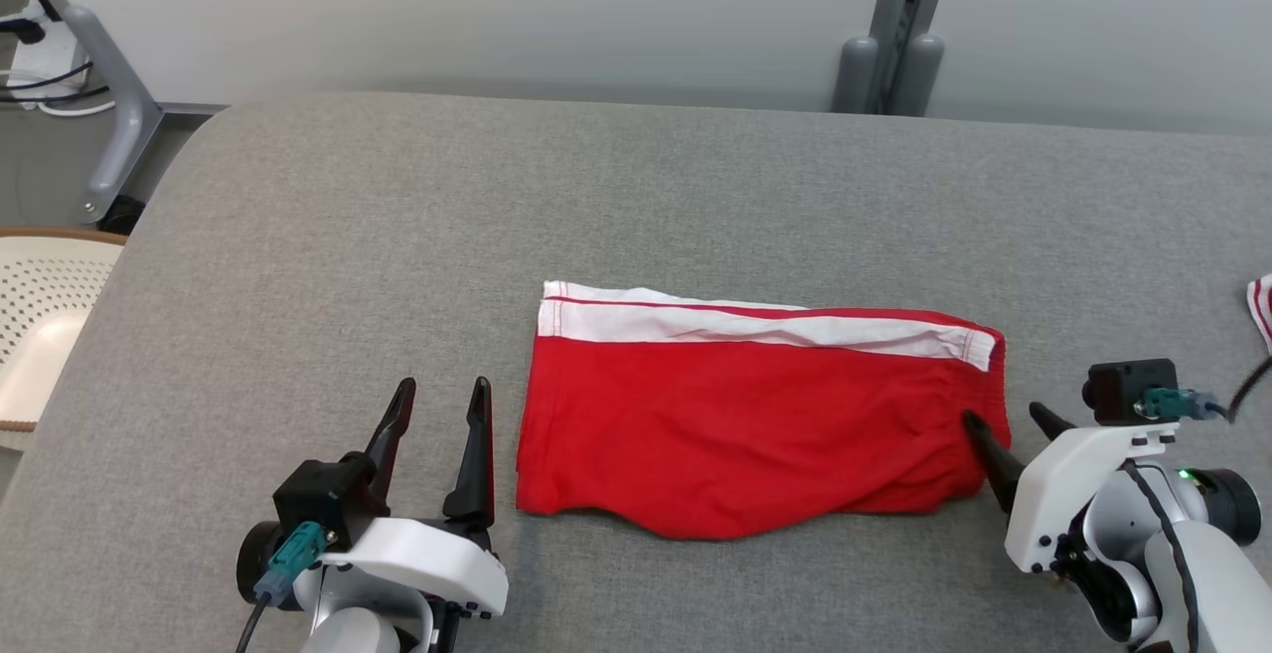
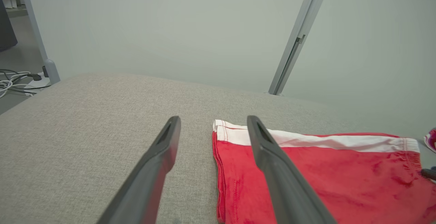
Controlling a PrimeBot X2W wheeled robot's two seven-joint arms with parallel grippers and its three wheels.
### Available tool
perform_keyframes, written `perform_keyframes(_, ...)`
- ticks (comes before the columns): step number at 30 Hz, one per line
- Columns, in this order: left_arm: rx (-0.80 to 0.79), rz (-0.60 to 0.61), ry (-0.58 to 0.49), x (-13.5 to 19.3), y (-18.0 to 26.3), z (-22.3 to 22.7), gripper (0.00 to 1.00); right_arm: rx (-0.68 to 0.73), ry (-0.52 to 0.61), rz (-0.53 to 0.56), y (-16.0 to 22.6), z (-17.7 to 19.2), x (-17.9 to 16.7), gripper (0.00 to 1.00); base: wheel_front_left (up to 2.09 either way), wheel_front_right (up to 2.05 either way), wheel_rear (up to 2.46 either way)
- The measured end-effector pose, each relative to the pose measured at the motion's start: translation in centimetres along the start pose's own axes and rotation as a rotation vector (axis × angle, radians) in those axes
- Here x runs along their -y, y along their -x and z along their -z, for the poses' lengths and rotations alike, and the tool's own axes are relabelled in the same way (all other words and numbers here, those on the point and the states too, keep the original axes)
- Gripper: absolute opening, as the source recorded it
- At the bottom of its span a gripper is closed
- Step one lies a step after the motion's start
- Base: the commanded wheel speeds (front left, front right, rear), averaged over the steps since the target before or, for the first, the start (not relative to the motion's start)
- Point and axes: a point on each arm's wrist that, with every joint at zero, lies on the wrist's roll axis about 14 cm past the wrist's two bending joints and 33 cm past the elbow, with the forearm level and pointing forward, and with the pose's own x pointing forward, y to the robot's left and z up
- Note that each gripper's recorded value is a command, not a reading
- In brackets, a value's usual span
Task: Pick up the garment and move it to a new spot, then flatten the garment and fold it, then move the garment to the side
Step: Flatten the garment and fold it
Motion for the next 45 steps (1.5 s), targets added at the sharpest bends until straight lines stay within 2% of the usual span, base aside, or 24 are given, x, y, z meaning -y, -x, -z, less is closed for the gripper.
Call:
perform_keyframes(3,0.0,-0.015,0.002,-0.6,0.1,0.1,1.0,-0.102,-0.044,-0.018,-0.9,1.3,-0.3,1.0,0.0,0.0,0.0)
perform_keyframes(12,0.0,-0.038,0.001,-1.3,0.3,0.3,1.0,-0.23,-0.092,-0.057,-2.5,2.2,-1.1,1.0,0.0,0.0,0.0)
perform_keyframes(13,0.0,-0.042,0.001,-1.4,0.3,0.3,1.0,-0.239,-0.099,-0.066,-2.7,2.2,-1.5,0.98,0.0,0.0,0.0)
perform_keyframes(14,-0.001,-0.045,0.001,-1.5,0.3,0.3,1.0,-0.248,-0.112,-0.076,-2.8,2.3,-1.8,0.85,0.0,0.0,0.0)
perform_keyframes(16,-0.002,-0.047,0.0,-1.6,0.3,0.4,1.0,-0.272,-0.123,-0.093,-3.0,2.6,-2.4,0.49,0.0,0.0,0.0)
perform_keyframes(21,-0.005,-0.048,-0.001,-1.7,0.3,0.5,1.0,-0.294,-0.128,-0.103,-3.3,2.6,-2.7,0.23,0.0,0.0,0.0)
perform_keyframes(22,-0.007,-0.047,-0.002,-1.7,0.3,0.6,1.0,-0.297,-0.13,-0.103,-3.4,2.5,-2.7,0.15,0.0,0.0,0.0)
perform_keyframes(23,-0.008,-0.048,-0.003,-1.7,0.2,0.6,1.0,-0.298,-0.131,-0.103,-3.5,2.5,-2.7,0.0,0.0,0.0,0.0)
perform_keyframes(31,-0.006,-0.027,-0.011,-1.2,-0.1,0.6,1.0,-0.271,-0.17,-0.099,-2.8,0.9,-1.5,0.0,0.0,0.0,0.0)
perform_keyframes(45,-0.03,0.093,-0.018,2.6,-0.6,1.6,1.0,-0.237,-0.185,0.095,3.1,-0.6,8.3,0.0,0.0,0.0,0.0)
